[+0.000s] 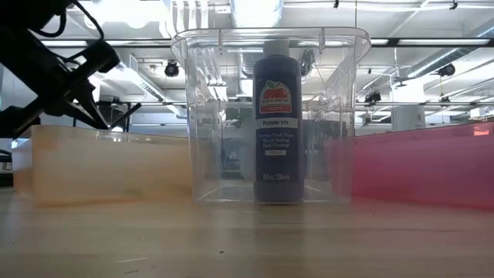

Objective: Pick & Place Paint Supplies
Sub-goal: Put the black lash brush into the orange bin, then put the black paintbrush into the orange bin

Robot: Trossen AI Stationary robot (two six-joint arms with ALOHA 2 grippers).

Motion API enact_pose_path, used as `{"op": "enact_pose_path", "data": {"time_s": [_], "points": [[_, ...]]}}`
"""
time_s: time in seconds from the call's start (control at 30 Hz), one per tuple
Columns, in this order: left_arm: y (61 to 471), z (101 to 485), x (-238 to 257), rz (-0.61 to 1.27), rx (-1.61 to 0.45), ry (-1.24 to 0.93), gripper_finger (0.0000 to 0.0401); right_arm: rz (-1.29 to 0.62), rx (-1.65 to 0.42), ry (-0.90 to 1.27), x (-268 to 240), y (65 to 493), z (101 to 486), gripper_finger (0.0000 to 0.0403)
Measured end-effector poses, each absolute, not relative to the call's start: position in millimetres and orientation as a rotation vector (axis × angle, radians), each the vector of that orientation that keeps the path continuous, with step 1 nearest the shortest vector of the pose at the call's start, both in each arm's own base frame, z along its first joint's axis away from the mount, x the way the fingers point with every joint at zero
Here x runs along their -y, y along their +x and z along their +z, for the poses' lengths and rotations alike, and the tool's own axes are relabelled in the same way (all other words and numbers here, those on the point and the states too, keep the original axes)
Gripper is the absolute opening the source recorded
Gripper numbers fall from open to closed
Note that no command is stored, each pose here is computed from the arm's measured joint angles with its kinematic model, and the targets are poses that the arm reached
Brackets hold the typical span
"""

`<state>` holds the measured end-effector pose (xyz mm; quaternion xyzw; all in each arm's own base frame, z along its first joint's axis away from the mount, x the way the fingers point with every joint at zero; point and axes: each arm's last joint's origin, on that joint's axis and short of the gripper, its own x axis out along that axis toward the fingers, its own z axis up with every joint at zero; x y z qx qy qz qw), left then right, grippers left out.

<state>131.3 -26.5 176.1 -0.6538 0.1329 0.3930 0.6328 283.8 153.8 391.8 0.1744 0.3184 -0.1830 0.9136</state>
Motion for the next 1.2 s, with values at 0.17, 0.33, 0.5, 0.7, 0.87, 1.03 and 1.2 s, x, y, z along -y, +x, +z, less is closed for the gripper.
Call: {"op": "enact_pose_path", "data": {"time_s": [0.17,0.33,0.5,0.7,0.87,1.03,1.2], "points": [[135.0,173.8,28.0,0.911,-0.287,-1.491,0.0003,-0.377,-0.656,0.360,-153.7,283.9,391.8,0.0202],[136.3,174.4,28.3,0.914,-0.285,-1.485,0.0027,-0.384,-0.651,0.386,-153.6,283.8,392.2,0.0202],[136.2,174.4,28.4,0.911,-0.289,-1.489,0.0072,-0.383,-0.649,0.388,-153.7,283.9,392.3,0.0202],[136.6,174.8,28.6,0.908,-0.289,-1.496,0.0102,-0.379,-0.650,0.378,-153.8,284.1,392.4,0.0202],[141.2,179.8,30.8,0.836,-0.270,-1.555,0.0103,-0.401,-0.645,0.395,-153.1,283.4,391.9,0.0202],[151.7,204.5,34.8,0.549,-0.176,-1.550,0.0103,-0.579,-0.590,0.495,-144.2,273.3,391.3,0.0202],[158.3,251.2,38.6,0.128,0.051,-1.181,0.0104,-0.745,-0.577,0.544,-133.2,258.7,388.4,0.0202]]}}
